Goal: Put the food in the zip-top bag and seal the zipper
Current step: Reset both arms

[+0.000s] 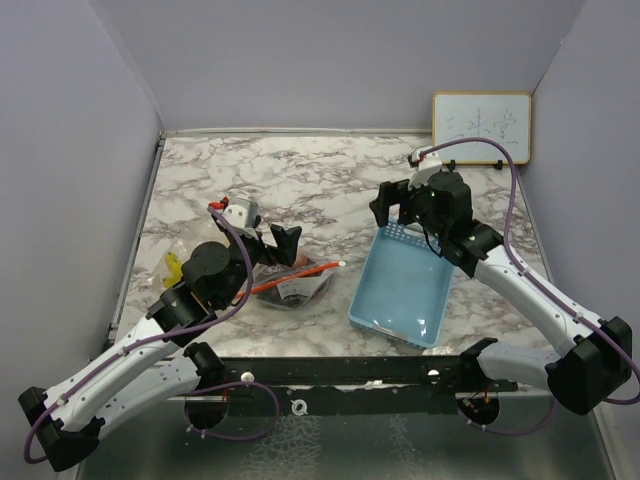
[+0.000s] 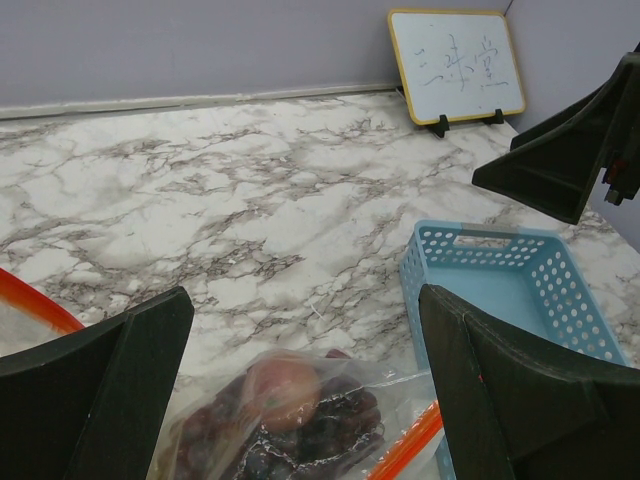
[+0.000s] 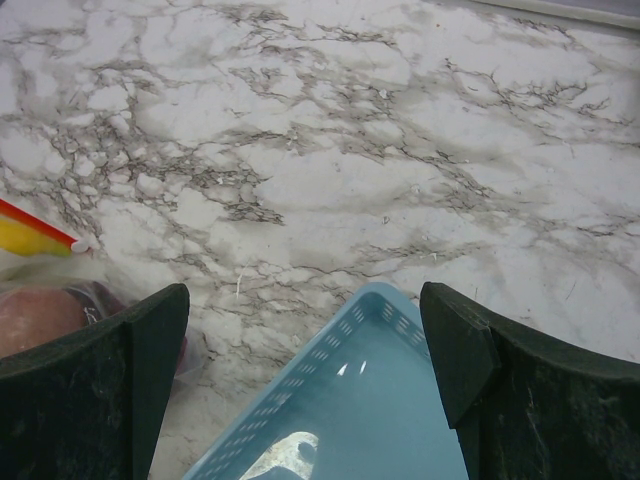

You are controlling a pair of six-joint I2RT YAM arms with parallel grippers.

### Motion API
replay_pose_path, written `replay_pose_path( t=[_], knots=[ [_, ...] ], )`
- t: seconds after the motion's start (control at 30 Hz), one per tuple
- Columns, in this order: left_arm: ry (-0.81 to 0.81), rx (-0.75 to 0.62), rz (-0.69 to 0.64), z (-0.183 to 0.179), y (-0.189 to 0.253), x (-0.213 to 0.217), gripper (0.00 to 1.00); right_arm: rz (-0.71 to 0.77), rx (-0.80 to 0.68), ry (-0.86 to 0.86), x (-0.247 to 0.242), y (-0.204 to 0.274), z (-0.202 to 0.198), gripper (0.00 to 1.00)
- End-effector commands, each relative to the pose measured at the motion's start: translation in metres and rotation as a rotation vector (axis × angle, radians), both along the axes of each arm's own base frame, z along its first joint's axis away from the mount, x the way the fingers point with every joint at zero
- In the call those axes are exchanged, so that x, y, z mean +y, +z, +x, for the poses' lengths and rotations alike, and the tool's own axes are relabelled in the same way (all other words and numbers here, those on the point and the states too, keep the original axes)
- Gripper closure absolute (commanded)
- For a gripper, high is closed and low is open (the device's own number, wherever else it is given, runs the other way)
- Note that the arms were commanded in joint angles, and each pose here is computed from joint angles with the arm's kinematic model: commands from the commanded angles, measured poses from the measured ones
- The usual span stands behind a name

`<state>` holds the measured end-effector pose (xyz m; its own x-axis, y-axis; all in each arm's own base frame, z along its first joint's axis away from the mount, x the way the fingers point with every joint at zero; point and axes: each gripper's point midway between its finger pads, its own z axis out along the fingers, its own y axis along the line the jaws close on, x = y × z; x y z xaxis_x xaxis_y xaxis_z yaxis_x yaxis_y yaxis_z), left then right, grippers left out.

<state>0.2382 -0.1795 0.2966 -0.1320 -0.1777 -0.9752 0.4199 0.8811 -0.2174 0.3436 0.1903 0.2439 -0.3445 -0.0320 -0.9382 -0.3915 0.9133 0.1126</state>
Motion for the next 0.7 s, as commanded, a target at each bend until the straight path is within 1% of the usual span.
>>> replay_pose_path(
  t=[0.0,0.67],
  knots=[
    [-0.003,-0.015,-0.008,-0.0007,0.0044,0.0009,0.01,0.0,-0.014,0.01,0.001,0.0027,0.0005,0.01],
    [-0.001,-0.011,-0.003,-0.0001,0.0011,0.001,0.01,-0.004,-0.009,0.013,0.0016,0.0004,0.0006,0.01]
  ],
)
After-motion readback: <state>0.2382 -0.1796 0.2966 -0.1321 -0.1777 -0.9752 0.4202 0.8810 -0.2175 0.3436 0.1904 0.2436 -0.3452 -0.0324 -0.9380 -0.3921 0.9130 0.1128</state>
